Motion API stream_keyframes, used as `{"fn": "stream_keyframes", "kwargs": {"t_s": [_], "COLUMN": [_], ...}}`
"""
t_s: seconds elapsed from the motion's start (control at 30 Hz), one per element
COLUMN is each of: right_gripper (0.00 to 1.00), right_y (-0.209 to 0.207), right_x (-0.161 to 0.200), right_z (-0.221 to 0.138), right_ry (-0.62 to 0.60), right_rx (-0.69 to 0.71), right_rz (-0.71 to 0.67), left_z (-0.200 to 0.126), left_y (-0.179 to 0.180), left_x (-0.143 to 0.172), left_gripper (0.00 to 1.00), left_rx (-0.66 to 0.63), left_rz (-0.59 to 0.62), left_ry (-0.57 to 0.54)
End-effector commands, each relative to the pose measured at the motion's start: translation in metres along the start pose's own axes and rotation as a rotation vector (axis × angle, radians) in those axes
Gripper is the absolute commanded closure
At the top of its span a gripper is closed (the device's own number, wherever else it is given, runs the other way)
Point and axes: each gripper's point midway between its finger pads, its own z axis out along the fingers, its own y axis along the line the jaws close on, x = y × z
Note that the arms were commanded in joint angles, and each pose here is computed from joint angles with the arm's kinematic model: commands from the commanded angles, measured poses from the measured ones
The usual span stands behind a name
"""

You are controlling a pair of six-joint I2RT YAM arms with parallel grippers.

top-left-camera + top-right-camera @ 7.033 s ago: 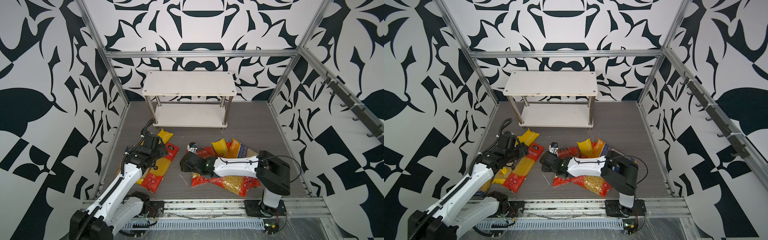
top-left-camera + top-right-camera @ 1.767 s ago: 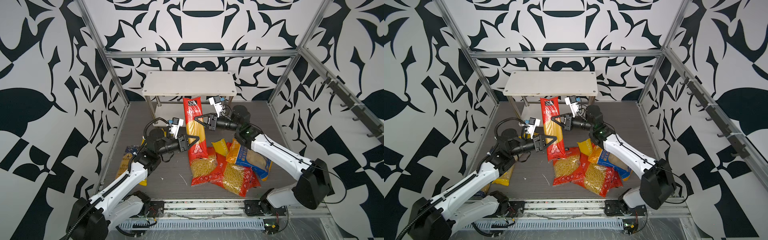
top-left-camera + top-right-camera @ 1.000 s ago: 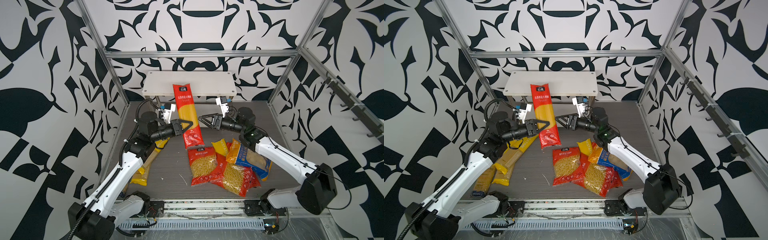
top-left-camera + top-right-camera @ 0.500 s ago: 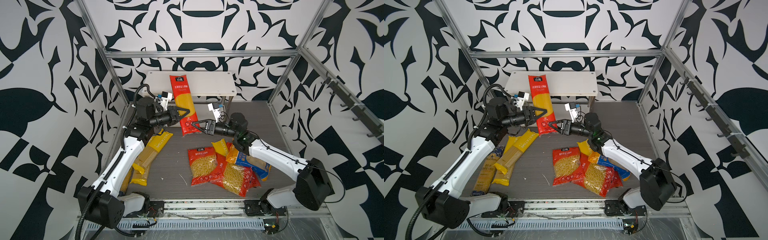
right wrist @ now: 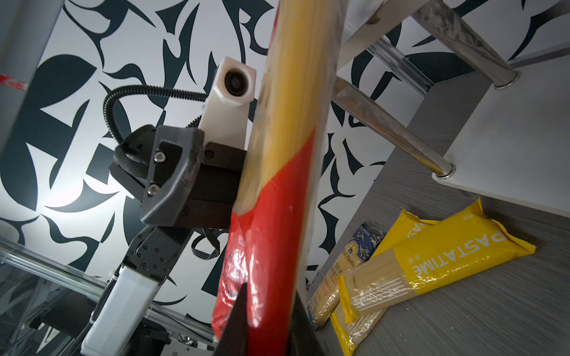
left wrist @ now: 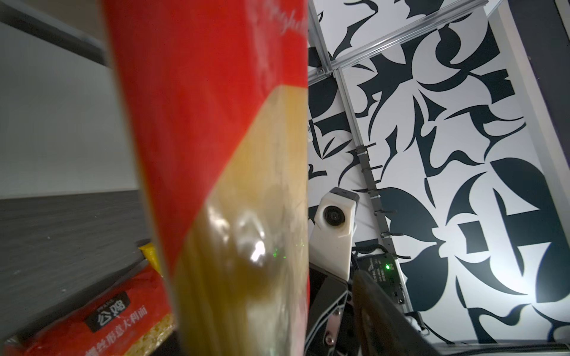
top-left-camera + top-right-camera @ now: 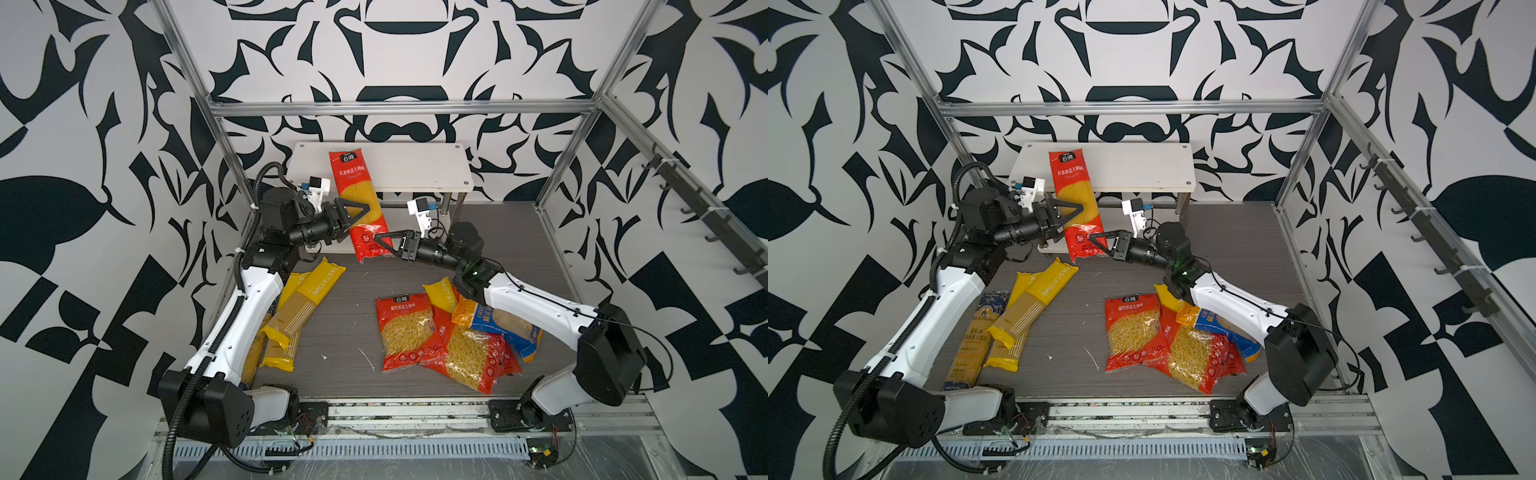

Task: Arrange pasta packages on shelves
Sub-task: Pick up the pasta bag, then place the pasta bag on the shelf.

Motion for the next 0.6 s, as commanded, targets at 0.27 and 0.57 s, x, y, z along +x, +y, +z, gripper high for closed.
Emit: {"fn": "stream_keyframes", "kwargs": {"t_s": [0.27, 0.57], "right_gripper": [0.96, 0.93], "right_y": [0.052, 0.046], "right_x": [-0.083, -0.096], "right_z": [0.030, 0.064], "right_ry": [-0.322, -0.409], "right_rx": [-0.089, -0.071], "right_rz": [0.102, 0.218], "left_z": [-0.087, -0.099], "left_y": [-0.024, -0.016], "left_x": [-0.040, -0.042], "left_gripper": [0.16, 0.04], "left_rx": [-0.012, -0.037], "left_rz": [0.028, -0.020], "left_ry": [-0.368, -0.451]}}
